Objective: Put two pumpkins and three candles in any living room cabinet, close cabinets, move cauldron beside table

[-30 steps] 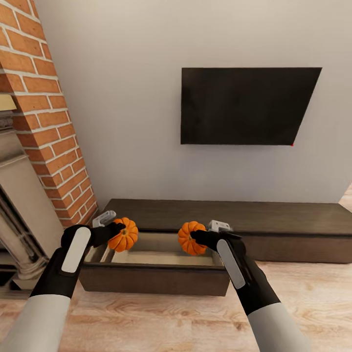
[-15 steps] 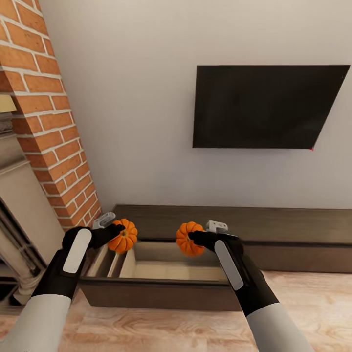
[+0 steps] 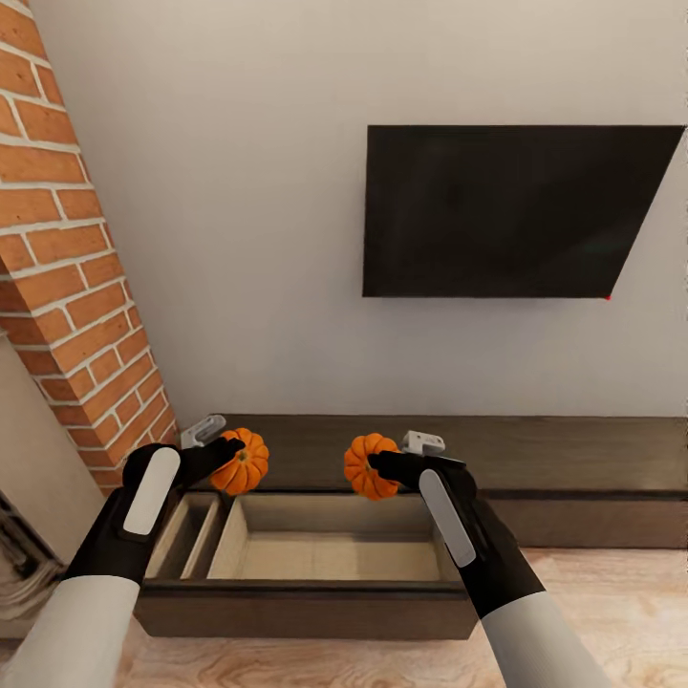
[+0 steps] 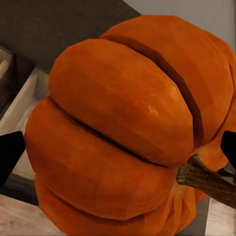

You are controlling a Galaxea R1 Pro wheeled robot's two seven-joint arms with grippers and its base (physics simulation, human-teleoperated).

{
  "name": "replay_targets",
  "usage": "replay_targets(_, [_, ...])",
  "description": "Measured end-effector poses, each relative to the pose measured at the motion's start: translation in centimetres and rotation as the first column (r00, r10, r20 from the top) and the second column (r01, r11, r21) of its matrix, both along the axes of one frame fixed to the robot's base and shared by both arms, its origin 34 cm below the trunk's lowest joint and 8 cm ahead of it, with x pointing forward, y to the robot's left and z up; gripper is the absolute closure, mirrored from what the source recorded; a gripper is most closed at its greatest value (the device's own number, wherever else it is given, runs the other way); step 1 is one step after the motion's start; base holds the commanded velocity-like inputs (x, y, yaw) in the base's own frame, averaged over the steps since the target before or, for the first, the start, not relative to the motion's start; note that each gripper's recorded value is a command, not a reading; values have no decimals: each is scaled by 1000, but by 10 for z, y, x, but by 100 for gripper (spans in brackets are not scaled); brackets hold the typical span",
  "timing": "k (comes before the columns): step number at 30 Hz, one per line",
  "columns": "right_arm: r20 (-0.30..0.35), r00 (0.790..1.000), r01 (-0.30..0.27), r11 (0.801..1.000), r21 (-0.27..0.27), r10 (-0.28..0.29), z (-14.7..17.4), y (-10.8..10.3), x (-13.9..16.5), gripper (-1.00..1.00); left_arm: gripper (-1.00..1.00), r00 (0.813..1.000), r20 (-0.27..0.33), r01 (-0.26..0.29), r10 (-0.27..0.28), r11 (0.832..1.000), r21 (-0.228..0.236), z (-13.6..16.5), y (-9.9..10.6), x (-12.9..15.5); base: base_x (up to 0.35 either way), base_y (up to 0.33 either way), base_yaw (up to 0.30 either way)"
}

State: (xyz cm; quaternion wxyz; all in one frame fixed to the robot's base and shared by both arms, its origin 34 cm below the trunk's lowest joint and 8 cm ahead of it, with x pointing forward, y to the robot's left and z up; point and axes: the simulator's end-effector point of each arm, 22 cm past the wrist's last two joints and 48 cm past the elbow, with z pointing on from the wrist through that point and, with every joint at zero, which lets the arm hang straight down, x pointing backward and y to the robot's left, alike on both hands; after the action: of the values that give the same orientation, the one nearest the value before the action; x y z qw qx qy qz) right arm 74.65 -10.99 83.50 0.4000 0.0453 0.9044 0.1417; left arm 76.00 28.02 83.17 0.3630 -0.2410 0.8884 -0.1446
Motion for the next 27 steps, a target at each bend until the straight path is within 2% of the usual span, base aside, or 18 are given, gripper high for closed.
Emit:
replay_targets(5, [0, 1000, 0, 1000, 0, 0, 0, 0, 0, 100, 100, 1000, 3, -1, 1, 1000, -4, 1, -1, 1, 81, -126, -7])
replay_targets(17, [-11, 1000, 0, 1000, -1, 0, -5, 0, -1, 100, 100, 1000, 2, 1, -1, 1000, -3, 1, -2, 0, 178, 25, 0])
replay_targets(27, [-14, 1000, 1, 1000, 1, -1, -6, 0, -1, 100, 100, 1000, 4, 4, -4, 1000, -6, 1, -4, 1, 28, 3, 0])
